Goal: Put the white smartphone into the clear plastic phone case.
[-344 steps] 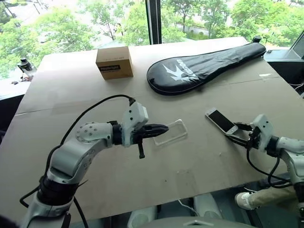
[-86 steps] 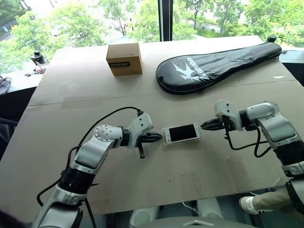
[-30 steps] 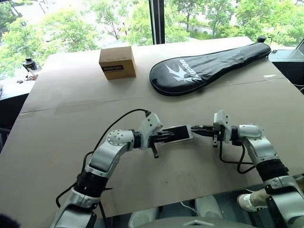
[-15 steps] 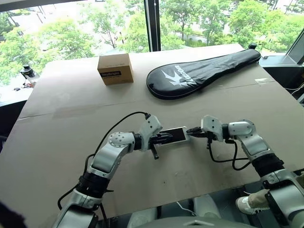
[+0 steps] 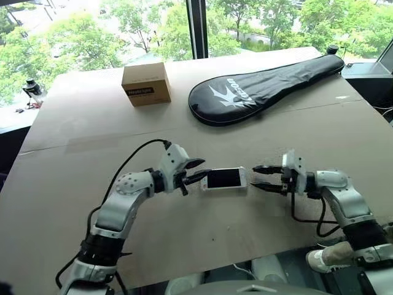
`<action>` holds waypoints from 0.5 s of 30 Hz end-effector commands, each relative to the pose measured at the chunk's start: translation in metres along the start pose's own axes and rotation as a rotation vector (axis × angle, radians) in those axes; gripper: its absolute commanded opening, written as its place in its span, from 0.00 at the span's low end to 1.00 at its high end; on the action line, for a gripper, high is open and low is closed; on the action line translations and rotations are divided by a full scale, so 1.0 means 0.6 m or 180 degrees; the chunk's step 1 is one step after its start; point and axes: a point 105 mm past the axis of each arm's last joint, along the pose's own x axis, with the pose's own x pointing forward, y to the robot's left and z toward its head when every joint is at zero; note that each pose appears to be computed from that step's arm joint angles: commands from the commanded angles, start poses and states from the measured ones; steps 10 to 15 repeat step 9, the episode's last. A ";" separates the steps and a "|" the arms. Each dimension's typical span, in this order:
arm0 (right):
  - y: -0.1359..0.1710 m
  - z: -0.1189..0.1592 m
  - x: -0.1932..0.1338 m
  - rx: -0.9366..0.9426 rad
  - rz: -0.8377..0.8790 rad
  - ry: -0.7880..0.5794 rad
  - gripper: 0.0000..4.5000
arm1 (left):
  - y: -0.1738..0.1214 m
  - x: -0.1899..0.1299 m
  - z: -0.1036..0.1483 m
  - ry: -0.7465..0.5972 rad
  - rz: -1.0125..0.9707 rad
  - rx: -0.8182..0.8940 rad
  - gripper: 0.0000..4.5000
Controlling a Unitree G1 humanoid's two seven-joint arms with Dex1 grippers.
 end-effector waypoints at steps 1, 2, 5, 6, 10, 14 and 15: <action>-0.020 0.034 -0.057 -0.0089 -0.0115 -0.0101 0.94 | -0.006 -0.048 0.030 -0.0126 -0.0071 -0.0007 0.82; -0.026 0.031 -0.072 -0.0113 -0.0146 -0.0023 1.00 | -0.006 -0.062 0.028 -0.0078 -0.0079 0.0001 0.90; -0.049 0.030 -0.123 -0.0135 -0.0161 0.0195 1.00 | -0.006 -0.100 0.011 0.0116 -0.0097 0.0053 0.97; -0.051 0.032 -0.130 -0.0144 -0.0125 0.0234 1.00 | -0.005 -0.108 0.005 0.0174 -0.0079 0.0102 0.97; -0.051 0.043 -0.126 -0.0182 0.0002 0.0278 1.00 | -0.007 -0.121 -0.012 0.0313 -0.0125 0.0235 0.97; -0.051 0.043 -0.126 -0.0182 0.0002 0.0278 1.00 | -0.007 -0.121 -0.012 0.0313 -0.0125 0.0235 0.97; -0.051 0.043 -0.126 -0.0182 0.0002 0.0278 1.00 | -0.007 -0.121 -0.012 0.0313 -0.0125 0.0235 0.97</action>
